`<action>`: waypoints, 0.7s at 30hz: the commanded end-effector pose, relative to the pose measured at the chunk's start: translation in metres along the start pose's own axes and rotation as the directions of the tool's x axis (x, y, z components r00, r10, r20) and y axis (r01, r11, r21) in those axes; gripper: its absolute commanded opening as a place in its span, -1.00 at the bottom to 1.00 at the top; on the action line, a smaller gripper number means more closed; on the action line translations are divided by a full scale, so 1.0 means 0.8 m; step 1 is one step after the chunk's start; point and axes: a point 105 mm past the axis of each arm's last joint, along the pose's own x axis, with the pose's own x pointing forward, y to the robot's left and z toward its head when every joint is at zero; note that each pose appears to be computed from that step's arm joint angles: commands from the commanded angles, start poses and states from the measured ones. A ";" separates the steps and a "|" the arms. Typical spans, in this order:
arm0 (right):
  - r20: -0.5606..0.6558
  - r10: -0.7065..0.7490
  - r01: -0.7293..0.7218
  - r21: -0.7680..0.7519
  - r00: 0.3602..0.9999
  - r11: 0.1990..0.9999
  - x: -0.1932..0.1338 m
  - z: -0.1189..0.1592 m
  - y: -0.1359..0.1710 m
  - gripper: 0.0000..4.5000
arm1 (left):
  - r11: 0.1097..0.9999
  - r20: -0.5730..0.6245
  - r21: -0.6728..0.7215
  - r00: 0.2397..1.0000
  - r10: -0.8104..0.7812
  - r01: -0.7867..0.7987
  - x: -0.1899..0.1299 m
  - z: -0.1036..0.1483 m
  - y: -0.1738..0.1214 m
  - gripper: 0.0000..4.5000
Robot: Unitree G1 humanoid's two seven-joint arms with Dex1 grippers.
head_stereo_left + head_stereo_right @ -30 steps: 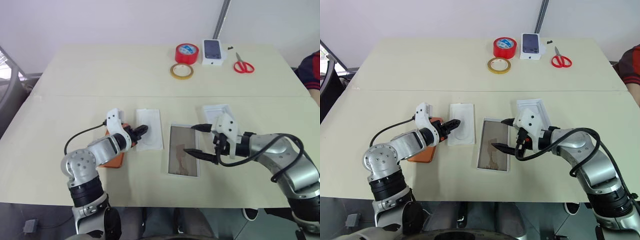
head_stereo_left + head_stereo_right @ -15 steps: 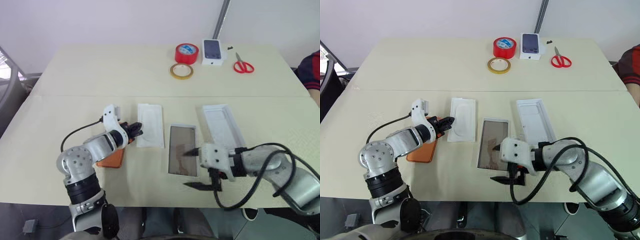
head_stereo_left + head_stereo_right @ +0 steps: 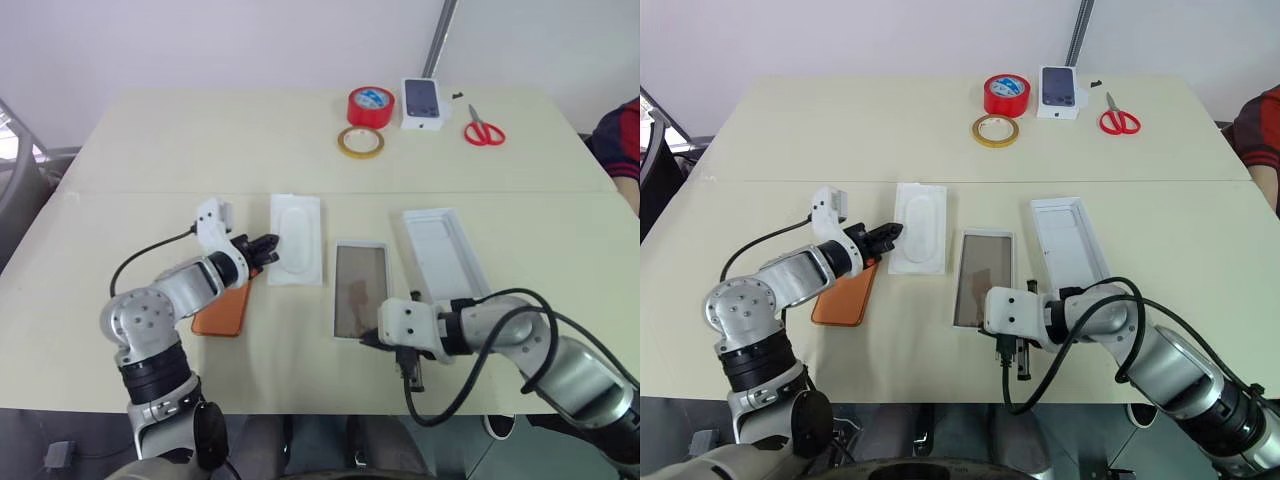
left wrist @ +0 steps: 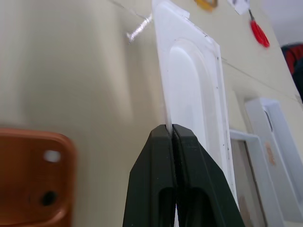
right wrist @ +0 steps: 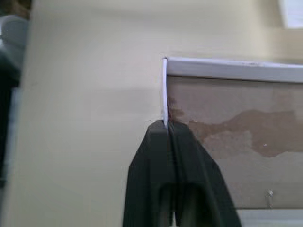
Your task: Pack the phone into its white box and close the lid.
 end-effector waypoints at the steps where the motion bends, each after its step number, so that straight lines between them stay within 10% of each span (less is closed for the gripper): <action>1: 0.036 -0.031 0.033 -0.077 0.999 0.996 0.002 0.011 -0.017 -0.99 | 0.999 0.068 0.011 0.997 -0.036 0.035 -0.005 0.021 -0.008 -1.00; 16: 0.086 -0.120 0.128 -0.097 0.989 0.987 0.006 0.010 -0.067 -0.99 | 0.999 0.085 0.007 0.995 -0.047 0.047 -0.011 0.025 -0.013 -1.00; 21: 0.110 -0.040 0.043 -0.022 0.993 0.999 -0.013 0.020 -0.041 -0.17 | 0.999 0.064 0.010 0.997 -0.050 0.050 -0.011 0.018 -0.013 -1.00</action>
